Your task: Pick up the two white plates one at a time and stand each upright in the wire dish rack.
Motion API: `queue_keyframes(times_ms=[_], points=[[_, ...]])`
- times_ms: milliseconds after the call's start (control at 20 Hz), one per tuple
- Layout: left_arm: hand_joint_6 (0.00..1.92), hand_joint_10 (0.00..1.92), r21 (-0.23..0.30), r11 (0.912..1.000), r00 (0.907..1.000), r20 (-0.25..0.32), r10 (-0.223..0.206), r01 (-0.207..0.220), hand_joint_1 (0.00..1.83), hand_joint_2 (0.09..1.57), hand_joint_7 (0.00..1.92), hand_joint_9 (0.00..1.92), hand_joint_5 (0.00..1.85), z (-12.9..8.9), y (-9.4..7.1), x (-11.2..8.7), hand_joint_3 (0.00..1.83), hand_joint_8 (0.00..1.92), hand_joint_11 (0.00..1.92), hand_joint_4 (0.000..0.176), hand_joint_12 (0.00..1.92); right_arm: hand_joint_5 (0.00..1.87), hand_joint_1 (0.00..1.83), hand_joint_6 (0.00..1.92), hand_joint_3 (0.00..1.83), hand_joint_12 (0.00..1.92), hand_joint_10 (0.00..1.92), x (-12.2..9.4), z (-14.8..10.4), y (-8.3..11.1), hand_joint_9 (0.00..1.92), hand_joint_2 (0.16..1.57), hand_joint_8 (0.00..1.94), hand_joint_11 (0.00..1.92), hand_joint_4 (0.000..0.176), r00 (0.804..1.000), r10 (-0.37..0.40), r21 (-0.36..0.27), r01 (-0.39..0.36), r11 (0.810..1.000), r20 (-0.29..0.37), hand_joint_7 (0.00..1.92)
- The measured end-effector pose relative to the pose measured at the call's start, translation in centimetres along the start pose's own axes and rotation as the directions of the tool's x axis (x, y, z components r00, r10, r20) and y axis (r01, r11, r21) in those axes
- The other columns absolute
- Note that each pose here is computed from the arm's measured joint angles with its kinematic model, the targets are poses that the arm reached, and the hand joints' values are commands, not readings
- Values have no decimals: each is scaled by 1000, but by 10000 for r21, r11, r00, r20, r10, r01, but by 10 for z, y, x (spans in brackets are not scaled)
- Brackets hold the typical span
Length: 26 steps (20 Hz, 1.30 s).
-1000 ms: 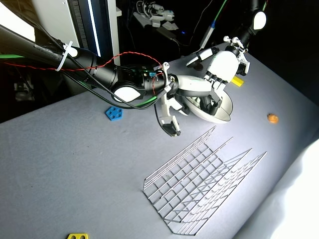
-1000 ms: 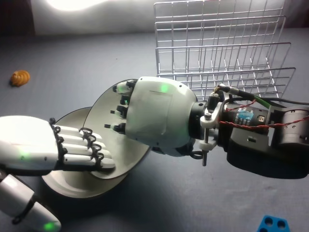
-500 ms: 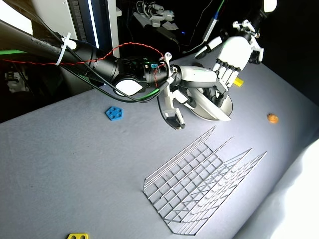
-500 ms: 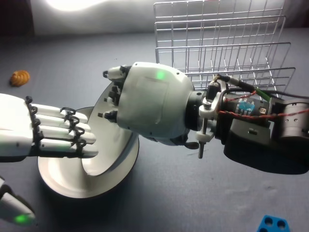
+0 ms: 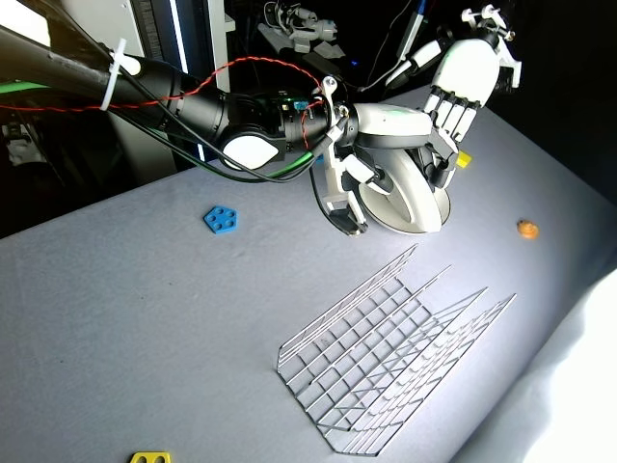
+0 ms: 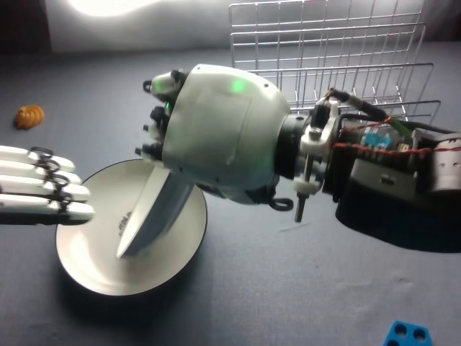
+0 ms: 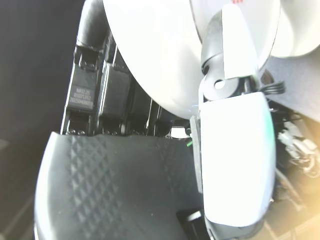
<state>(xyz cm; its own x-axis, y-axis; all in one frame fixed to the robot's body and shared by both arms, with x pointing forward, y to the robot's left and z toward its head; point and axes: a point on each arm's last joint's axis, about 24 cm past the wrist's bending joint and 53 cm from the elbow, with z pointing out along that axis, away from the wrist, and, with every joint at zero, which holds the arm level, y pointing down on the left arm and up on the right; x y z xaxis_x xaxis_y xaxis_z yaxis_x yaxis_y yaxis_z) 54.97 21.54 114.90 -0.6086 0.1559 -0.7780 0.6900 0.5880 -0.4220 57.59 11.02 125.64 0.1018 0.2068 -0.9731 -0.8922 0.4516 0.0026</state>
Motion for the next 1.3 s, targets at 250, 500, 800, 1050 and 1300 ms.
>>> queue_keyframes(times_ms=[250, 500, 800, 1050, 1300], points=[[0, 0, -2, 10000, 9998, -219, 16, -17, 0, 1079, 0, 0, 0, -2, -2, 8, 13, 0, 0, 0, 0, 1005, 1223, 997, 0, 941, 10, -41, -8, 3, 1185, 1101, 838, 742, 25, 9967, 454, 73, -460, 9989, 674, 1043], [3, 0, -459, 9989, 9997, -223, -30, 20, 0, 1076, 3, 0, 7, -10, 16, 6, 10, 1, 0, 0, 0, 984, 1224, 1008, 0, 927, 7, -67, -19, -7, 1204, 1096, 779, 763, 25, 9797, 1904, 561, -1940, 9794, 630, 1089], [0, 0, -382, 9993, 9997, -237, -44, 35, 0, 1072, 0, 0, 0, -2, 20, 6, 6, 0, 0, 0, 0, 940, 1211, 1092, 1, 997, 3, -110, -31, -43, 1160, 1122, 895, 700, 25, 8860, 4432, 1319, -4596, 8783, 1362, 1013], [0, 0, -526, 9985, 9999, -87, -144, 140, 0, 1071, 0, 0, 0, -3, 27, 2, 4, 0, 0, 0, 0, 979, 1220, 1025, 2, 956, 5, -133, -51, -81, 1178, 1103, 829, 742, 28, 7760, 5882, 1868, -6277, 7557, 2278, 1053], [0, 0, -325, 9991, 9996, 43, -271, 272, 0, 1077, 0, 0, 0, 3, 23, -1, 6, 0, 0, 0, 0, 997, 1223, 996, 0, 962, 6, -149, -70, -106, 1187, 1098, 818, 749, 30, 6920, 6607, 2061, -7197, 6630, 2908, 1061]])
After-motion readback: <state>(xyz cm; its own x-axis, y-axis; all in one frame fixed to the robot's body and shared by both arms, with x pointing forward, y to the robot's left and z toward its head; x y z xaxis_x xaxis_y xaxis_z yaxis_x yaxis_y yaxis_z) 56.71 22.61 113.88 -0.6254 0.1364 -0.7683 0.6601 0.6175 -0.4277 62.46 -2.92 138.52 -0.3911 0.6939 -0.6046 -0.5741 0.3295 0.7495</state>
